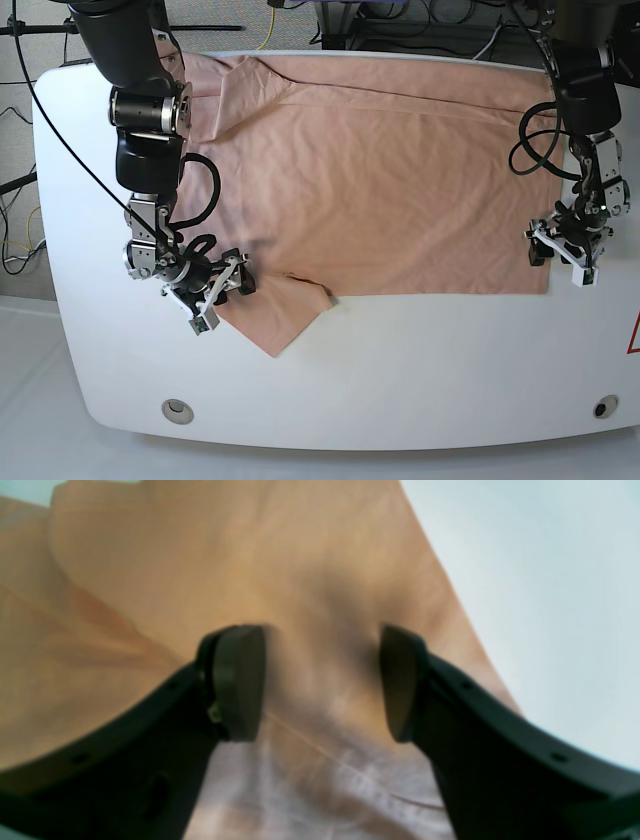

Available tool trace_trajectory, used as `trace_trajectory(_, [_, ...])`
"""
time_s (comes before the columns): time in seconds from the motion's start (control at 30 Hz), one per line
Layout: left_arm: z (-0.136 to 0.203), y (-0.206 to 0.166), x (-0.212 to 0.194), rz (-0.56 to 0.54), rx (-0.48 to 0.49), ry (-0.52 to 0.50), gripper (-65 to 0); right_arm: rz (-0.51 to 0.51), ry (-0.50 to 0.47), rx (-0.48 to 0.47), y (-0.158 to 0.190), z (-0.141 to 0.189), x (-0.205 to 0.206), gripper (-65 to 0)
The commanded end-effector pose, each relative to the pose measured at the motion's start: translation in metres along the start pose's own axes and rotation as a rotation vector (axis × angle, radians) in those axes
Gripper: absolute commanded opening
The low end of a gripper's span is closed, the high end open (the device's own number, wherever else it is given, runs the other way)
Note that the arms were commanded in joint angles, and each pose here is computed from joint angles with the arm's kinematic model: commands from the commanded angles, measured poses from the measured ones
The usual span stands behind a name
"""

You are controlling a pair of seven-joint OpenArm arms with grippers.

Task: Fold the T-shirt properly
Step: 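Lower both grippers onto the hem edges, pressing into the fabric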

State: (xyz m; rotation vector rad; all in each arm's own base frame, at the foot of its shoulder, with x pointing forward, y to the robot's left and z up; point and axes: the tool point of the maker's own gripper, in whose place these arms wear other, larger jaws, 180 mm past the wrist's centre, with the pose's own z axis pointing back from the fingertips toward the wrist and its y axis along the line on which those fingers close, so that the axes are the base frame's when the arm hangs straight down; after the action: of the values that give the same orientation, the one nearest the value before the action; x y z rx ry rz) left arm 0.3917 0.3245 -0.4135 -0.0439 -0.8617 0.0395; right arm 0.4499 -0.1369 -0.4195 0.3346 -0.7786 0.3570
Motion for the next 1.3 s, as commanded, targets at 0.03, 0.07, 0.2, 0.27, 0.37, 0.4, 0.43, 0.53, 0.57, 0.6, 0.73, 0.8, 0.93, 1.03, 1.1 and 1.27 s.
trace_trajectory(0.03, [0.003, 0.004, 0.024, -0.008, 0.004, -0.058, -27.3, 0.023, -0.016, -0.006, -0.001, 0.004, 0.006, -29.7])
trace_trajectory(0.07, [0.003, 0.005, 0.024, -0.009, 0.006, -0.058, -27.3, 0.019, -0.004, -0.001, 0.002, 0.003, -0.002, -29.7])
trace_trajectory(0.2, [0.003, 0.005, 0.024, -0.007, 0.004, -0.062, -27.3, 0.024, -0.002, -0.003, 0.003, 0.004, -0.007, -29.6])
trace_trajectory(0.27, [0.003, 0.005, 0.024, -0.007, 0.005, -0.062, -27.4, 0.024, -0.003, -0.004, 0.004, 0.004, -0.008, -29.6])
trace_trajectory(0.37, [0.004, 0.006, 0.024, -0.008, 0.007, -0.062, -27.3, 0.02, 0.006, -0.001, 0.005, 0.004, -0.013, -29.7])
trace_trajectory(0.4, [0.004, 0.006, 0.024, -0.008, 0.008, -0.062, -27.2, 0.019, 0.009, 0.001, 0.006, 0.004, -0.015, -29.7])
trace_trajectory(0.43, [0.004, 0.007, 0.022, -0.011, 0.009, -0.054, -27.3, 0.016, 0.012, 0.003, 0.007, 0.003, -0.017, -29.8])
trace_trajectory(0.53, [0.004, 0.009, 0.02, -0.014, 0.012, -0.047, -27.4, 0.012, 0.022, 0.007, 0.009, 0.002, -0.021, -30.0])
trace_trajectory(0.57, [0.005, 0.009, 0.02, -0.015, 0.012, -0.047, -27.5, 0.009, 0.024, 0.008, 0.009, 0.002, -0.022, -30.0])
trace_trajectory(0.6, [0.005, 0.009, 0.02, -0.015, 0.013, -0.048, -27.5, 0.007, 0.027, 0.009, 0.009, 0.001, -0.023, -30.0])
trace_trajectory(0.73, [0.005, 0.01, 0.02, -0.015, 0.014, -0.049, -27.4, 0.004, 0.032, 0.011, 0.01, 0.001, -0.025, -30.0])
trace_trajectory(0.8, [0.005, 0.009, 0.021, -0.013, 0.014, -0.051, -27.4, 0.012, 0.009, 0.009, 0.009, 0.001, -0.014, -30.0])
trace_trajectory(0.93, [0.004, 0.009, 0.02, -0.013, 0.014, -0.051, -27.4, 0.012, 0.008, 0.009, 0.009, 0.001, -0.013, -30.0])
trace_trajectory(1.03, [0.004, 0.007, 0.019, -0.011, 0.011, -0.051, -27.5, 0.012, 0.006, 0.009, 0.009, 0.001, -0.012, -30.1])
trace_trajectory(1.1, [0.003, 0.006, 0.018, -0.01, 0.008, -0.049, -27.6, 0.014, 0.003, 0.009, 0.009, 0.001, -0.01, -30.2])
trace_trajectory(1.27, [-0.003, -0.01, 0.015, 0.008, -0.018, -0.048, -27.7, 0.021, -0.028, 0.004, 0.007, 0.003, 0.0, -30.1])
